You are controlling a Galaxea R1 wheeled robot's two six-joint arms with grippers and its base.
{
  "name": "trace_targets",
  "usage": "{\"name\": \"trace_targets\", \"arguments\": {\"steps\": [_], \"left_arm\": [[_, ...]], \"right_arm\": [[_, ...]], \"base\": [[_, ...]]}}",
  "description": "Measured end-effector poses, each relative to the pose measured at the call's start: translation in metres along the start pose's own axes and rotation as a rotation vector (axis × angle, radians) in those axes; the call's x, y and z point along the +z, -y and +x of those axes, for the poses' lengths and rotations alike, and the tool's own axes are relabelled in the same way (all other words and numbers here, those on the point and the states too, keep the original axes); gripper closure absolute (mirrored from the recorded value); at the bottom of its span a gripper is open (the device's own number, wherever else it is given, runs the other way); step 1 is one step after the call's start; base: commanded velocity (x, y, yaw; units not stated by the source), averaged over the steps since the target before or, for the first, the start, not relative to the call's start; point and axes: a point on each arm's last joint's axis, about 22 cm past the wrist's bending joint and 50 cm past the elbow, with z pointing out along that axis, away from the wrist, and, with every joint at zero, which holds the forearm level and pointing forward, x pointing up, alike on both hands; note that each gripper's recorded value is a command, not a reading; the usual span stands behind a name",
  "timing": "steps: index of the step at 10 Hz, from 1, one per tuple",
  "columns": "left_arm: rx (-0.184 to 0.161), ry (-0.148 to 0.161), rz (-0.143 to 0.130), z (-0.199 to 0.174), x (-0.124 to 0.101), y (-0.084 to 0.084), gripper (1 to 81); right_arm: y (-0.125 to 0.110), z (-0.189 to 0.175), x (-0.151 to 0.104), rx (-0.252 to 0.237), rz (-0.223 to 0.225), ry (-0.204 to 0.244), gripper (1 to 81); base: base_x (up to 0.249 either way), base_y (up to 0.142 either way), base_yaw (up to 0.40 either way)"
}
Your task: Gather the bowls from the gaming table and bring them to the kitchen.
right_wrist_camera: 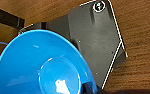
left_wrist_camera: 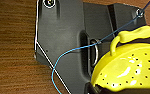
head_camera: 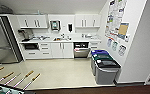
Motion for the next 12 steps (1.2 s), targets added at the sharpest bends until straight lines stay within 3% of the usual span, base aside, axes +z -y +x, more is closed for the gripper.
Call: {"name": "trace_targets", "arguments": {"steps": [12], "left_arm": [[-0.001,-0.007,0.0,0.0011,-0.0002,0.0002,81.1]], "right_arm": [[-0.0037,0.0023,-0.0001,-0.004,-0.009,-0.003,81.1]], "base": [[0.216,0.0,0.0]]}}
